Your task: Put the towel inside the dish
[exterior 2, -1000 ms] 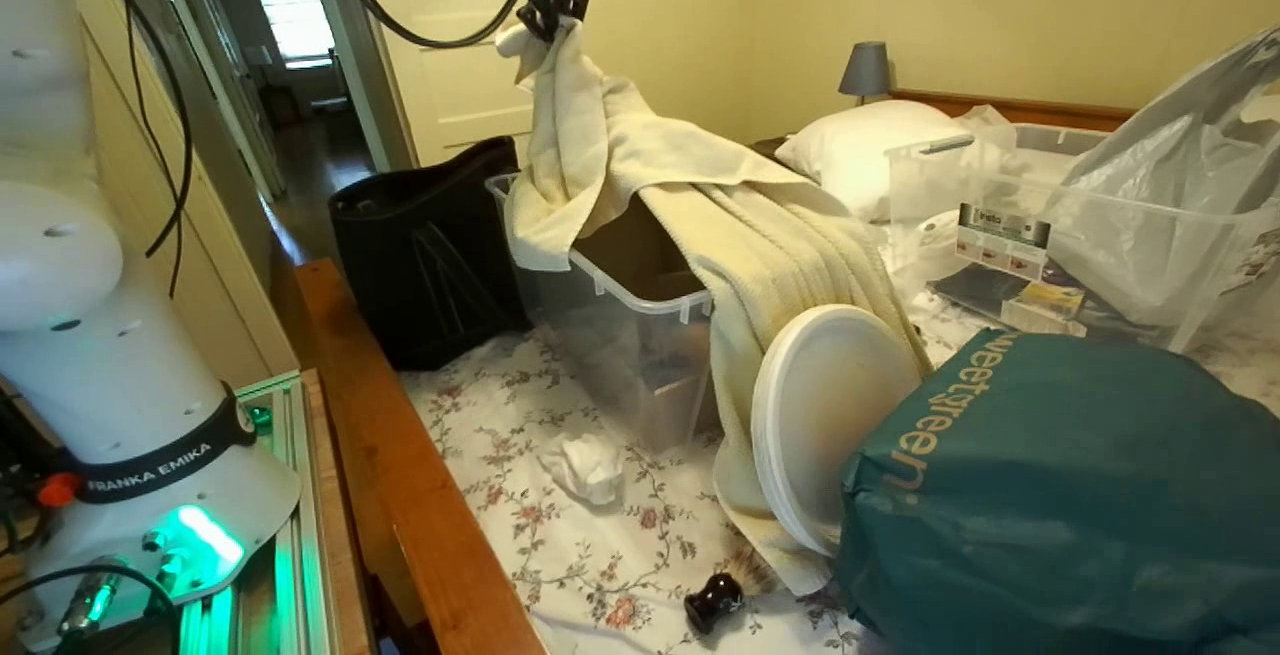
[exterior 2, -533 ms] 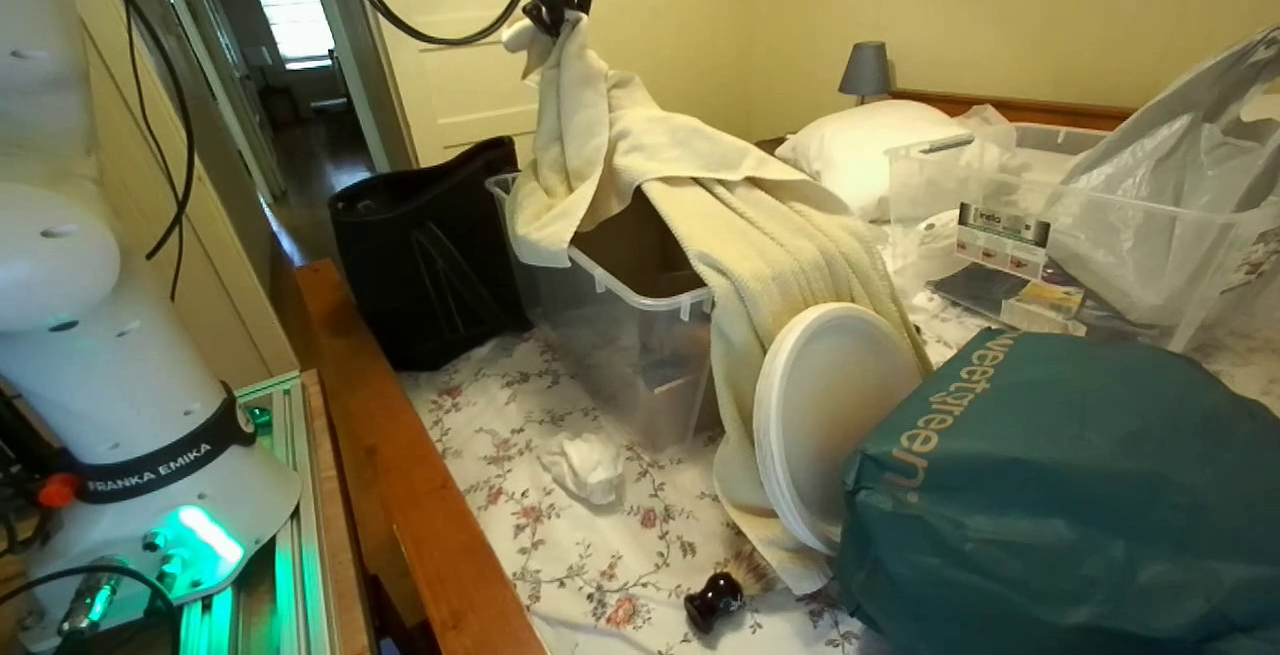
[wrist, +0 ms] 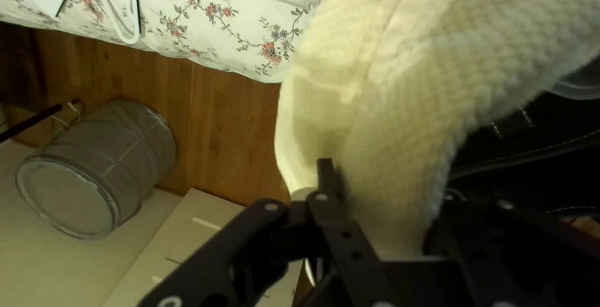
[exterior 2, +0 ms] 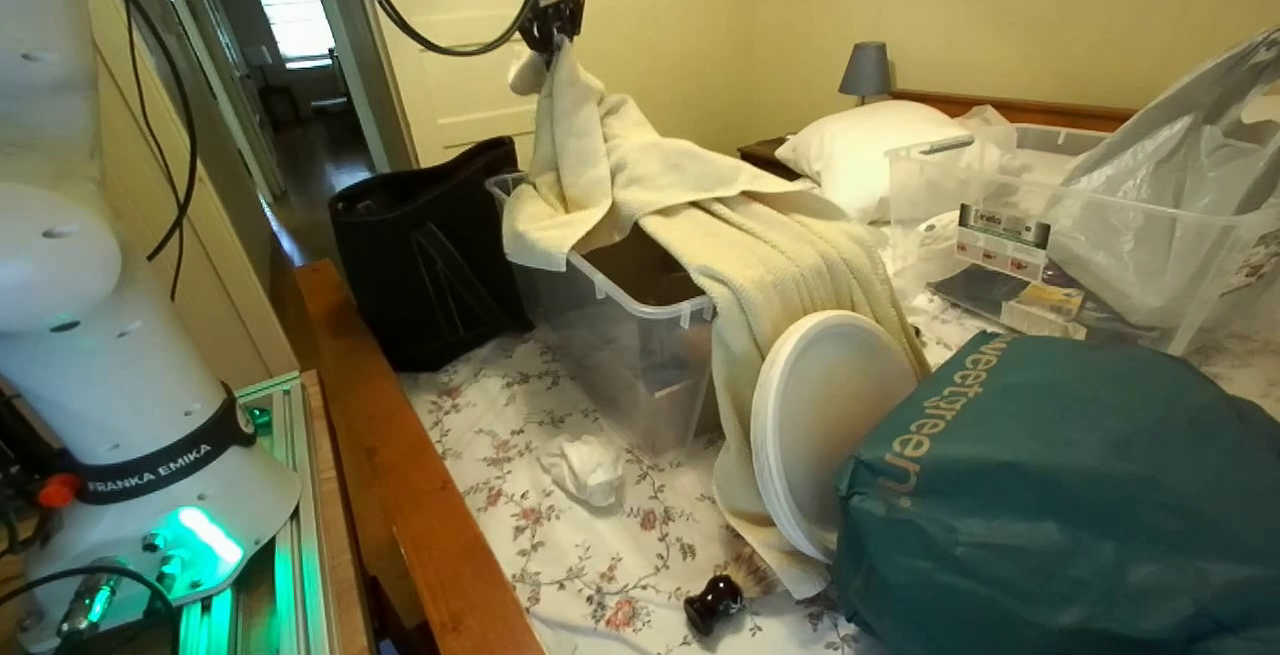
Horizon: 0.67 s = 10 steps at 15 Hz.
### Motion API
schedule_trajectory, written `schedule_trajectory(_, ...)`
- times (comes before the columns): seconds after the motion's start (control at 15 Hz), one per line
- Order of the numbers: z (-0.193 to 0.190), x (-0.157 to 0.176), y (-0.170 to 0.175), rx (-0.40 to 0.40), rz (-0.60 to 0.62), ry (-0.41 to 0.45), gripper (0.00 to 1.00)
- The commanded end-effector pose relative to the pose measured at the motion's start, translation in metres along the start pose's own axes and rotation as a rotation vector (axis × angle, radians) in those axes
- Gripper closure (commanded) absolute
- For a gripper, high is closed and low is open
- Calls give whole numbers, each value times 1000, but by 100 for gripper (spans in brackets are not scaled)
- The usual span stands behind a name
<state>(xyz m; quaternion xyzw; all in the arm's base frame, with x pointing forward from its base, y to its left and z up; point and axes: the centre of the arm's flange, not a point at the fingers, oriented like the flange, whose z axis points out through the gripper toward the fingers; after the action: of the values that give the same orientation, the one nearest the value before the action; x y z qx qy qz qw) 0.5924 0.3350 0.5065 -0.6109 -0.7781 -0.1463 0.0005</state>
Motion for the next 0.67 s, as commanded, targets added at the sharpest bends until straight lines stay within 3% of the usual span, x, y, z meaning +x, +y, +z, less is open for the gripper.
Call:
schedule_trajectory(0.0, -44, 17, 4, -47, -18, -13, 31)
schedule_trajectory(0.13, -78, 10, -6, -92, 39, -75, 17)
schedule_trajectory(0.33, -121, -32, -33, -113, 154, -210, 1)
schedule_trajectory(0.6, -162, -90, -66, -132, 312, -358, 0)
